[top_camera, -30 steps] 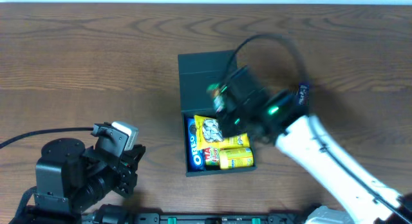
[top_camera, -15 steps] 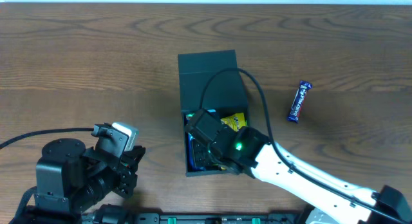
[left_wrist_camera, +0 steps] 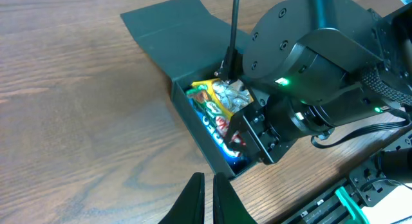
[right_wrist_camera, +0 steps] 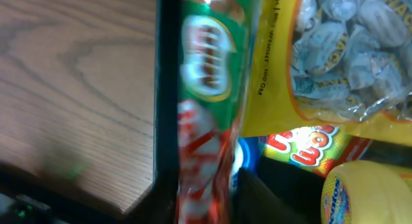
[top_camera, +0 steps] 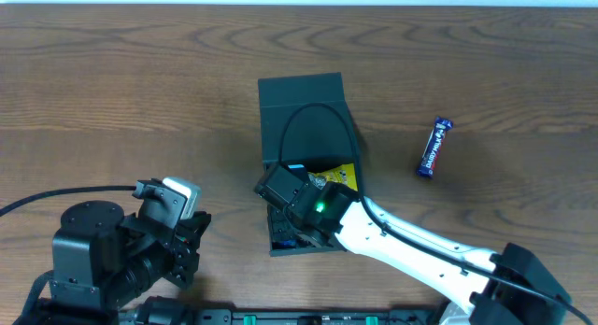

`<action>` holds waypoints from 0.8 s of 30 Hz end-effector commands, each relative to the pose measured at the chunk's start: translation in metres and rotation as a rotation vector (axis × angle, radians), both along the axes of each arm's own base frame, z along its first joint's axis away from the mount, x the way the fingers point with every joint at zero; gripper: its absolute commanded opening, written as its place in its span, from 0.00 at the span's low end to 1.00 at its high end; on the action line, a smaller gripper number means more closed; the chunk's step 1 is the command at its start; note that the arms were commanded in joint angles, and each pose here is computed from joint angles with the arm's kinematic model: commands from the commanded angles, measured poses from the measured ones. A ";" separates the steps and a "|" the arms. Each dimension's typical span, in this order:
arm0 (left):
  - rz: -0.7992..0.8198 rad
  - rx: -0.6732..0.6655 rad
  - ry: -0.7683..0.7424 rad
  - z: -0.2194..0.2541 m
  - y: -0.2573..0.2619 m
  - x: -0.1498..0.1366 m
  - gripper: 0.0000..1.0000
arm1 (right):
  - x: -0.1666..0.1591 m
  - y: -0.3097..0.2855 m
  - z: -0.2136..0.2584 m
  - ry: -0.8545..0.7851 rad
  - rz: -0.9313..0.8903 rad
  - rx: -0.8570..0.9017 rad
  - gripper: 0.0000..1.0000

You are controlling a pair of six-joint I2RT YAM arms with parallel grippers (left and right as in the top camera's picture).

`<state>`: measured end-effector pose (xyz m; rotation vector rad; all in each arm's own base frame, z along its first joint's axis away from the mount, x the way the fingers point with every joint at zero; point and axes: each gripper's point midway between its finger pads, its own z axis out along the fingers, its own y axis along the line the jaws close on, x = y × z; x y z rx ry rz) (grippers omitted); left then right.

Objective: Pack container
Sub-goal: 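Push the KitKat bar down beside the bags and release, then withdraw the right gripper and reach to the purple bar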

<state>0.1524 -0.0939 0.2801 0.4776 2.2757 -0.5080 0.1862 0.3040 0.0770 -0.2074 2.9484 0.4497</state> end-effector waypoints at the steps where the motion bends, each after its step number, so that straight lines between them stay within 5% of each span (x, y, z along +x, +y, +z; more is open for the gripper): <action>1: -0.009 0.002 0.000 0.000 -0.001 -0.001 0.08 | -0.004 0.000 -0.004 0.009 0.006 -0.008 0.61; 3: -0.009 0.002 0.000 0.000 -0.001 -0.001 0.08 | -0.004 0.000 -0.003 0.008 0.004 -0.007 0.67; 13: -0.009 0.003 0.002 -0.001 0.000 -0.001 0.08 | 0.033 -0.009 0.064 -0.125 0.054 0.079 0.64; 20: -0.009 0.003 0.003 -0.001 0.000 -0.001 0.08 | 0.097 -0.113 0.125 -0.400 -0.184 -0.094 0.76; 24: -0.009 0.003 0.003 -0.001 0.000 -0.001 0.08 | 0.117 -0.184 0.123 -0.381 -0.373 -0.213 0.78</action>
